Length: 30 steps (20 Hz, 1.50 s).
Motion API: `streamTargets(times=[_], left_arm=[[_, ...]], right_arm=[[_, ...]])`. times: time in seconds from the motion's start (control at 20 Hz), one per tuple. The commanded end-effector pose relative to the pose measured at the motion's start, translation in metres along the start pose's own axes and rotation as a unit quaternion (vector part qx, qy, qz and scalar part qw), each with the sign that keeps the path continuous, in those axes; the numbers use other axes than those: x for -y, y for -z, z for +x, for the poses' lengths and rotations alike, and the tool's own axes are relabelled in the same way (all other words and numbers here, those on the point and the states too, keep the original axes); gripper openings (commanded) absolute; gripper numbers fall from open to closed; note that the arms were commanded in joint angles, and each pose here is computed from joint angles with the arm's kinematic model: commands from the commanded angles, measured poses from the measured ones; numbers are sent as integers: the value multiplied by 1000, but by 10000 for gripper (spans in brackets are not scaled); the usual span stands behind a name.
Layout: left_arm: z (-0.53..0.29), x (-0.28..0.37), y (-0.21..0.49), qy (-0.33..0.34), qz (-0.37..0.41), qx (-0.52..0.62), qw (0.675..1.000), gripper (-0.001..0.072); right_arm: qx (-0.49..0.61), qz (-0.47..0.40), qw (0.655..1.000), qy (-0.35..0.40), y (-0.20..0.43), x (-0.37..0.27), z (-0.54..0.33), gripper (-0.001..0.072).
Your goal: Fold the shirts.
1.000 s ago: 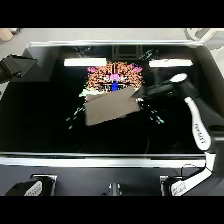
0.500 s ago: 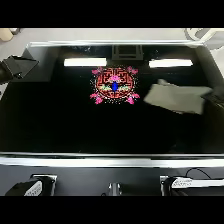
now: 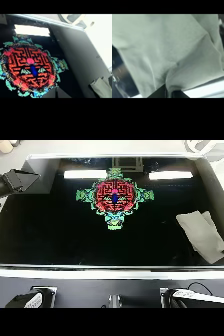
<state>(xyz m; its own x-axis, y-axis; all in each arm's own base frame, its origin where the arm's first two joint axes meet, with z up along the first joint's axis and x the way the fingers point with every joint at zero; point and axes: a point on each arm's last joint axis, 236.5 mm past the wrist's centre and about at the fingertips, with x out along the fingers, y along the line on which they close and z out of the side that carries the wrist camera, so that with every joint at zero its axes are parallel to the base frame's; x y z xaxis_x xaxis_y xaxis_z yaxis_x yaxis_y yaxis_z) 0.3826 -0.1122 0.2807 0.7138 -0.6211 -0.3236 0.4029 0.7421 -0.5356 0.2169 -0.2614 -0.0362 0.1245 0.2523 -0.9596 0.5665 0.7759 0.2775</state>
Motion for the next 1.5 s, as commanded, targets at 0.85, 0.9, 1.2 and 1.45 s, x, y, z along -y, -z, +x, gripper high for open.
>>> streamTargets(times=[0.85,0.9,1.2,1.45], left_arm=[[1,0,2,1,-1,-6,1000,33],[1,0,2,1,1,-5,1000,33],[19,-29,-2,-58,50,-18,997,29],[39,-113,-19,-363,222,-127,896,33]], right_arm=[[-38,52,994,92,81,29,34,578],[-38,32,994,93,76,28,20,630],[200,-102,954,199,-51,-1,-169,612],[325,-356,858,178,-108,-222,-208,612]])
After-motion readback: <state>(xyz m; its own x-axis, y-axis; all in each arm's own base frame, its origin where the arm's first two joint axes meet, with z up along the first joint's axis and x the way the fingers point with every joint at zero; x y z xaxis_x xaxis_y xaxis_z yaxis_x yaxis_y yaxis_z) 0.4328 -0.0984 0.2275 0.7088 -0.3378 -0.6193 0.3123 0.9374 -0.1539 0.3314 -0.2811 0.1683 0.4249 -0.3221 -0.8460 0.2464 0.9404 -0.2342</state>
